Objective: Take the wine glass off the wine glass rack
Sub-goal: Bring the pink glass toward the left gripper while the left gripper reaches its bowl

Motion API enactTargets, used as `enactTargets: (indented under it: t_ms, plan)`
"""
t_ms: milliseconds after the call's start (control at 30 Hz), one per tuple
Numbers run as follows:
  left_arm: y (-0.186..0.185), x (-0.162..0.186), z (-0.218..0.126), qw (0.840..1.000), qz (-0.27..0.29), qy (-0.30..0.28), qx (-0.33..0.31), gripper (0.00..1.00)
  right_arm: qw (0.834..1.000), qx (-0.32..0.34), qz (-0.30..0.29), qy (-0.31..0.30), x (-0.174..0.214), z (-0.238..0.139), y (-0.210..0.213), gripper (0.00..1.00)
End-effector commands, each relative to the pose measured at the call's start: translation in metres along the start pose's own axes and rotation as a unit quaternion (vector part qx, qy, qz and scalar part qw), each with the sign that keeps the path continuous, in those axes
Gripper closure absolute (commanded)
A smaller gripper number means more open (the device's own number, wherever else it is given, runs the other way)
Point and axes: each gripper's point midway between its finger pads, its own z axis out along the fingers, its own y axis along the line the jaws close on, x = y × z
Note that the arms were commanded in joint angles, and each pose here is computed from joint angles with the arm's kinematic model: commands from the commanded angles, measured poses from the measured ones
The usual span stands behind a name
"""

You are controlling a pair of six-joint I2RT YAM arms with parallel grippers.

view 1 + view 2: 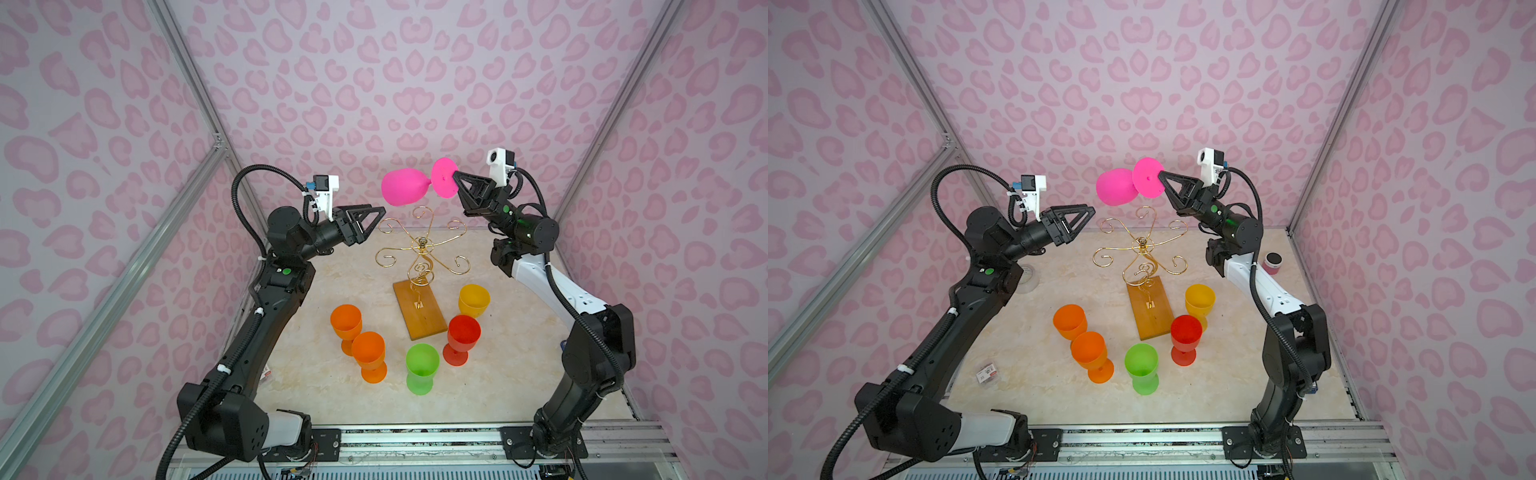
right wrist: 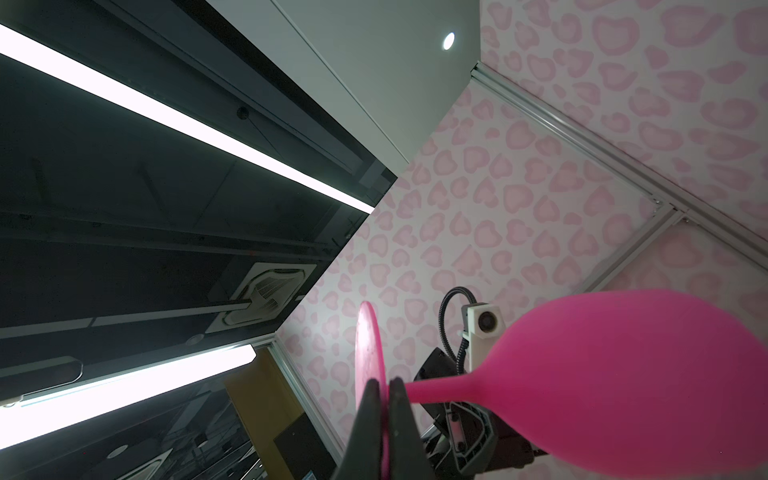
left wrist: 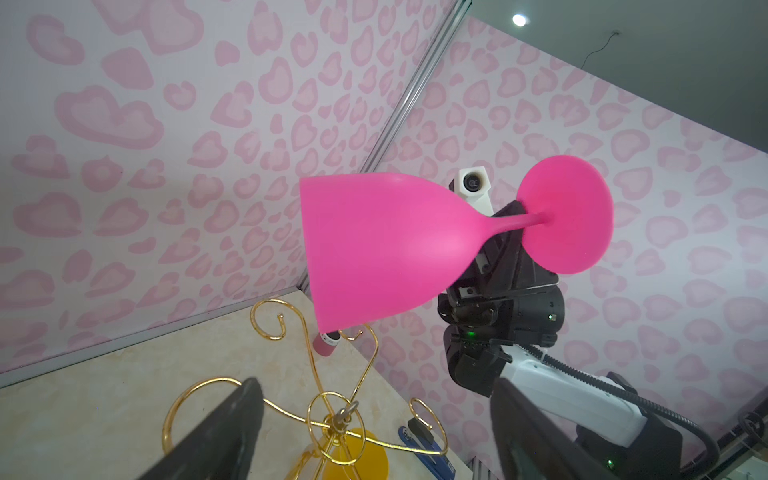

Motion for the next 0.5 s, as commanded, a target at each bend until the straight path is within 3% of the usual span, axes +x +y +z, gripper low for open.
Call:
enactTargets:
  t_ms: [0, 467]
  plan:
    - [-0.014, -0.01, 0.005, 0.999, 0.01, -0.008, 0.047, 0.12, 0.999, -0.046, -0.007, 0.003, 0.007, -0.001, 0.022, 1.0]
    - [-0.022, -0.015, 0.01, 0.996, 0.003, -0.009, 0.092, 0.13, 0.999, -0.032, 0.03, -0.006, 0.02, -0.011, -0.006, 1.0]
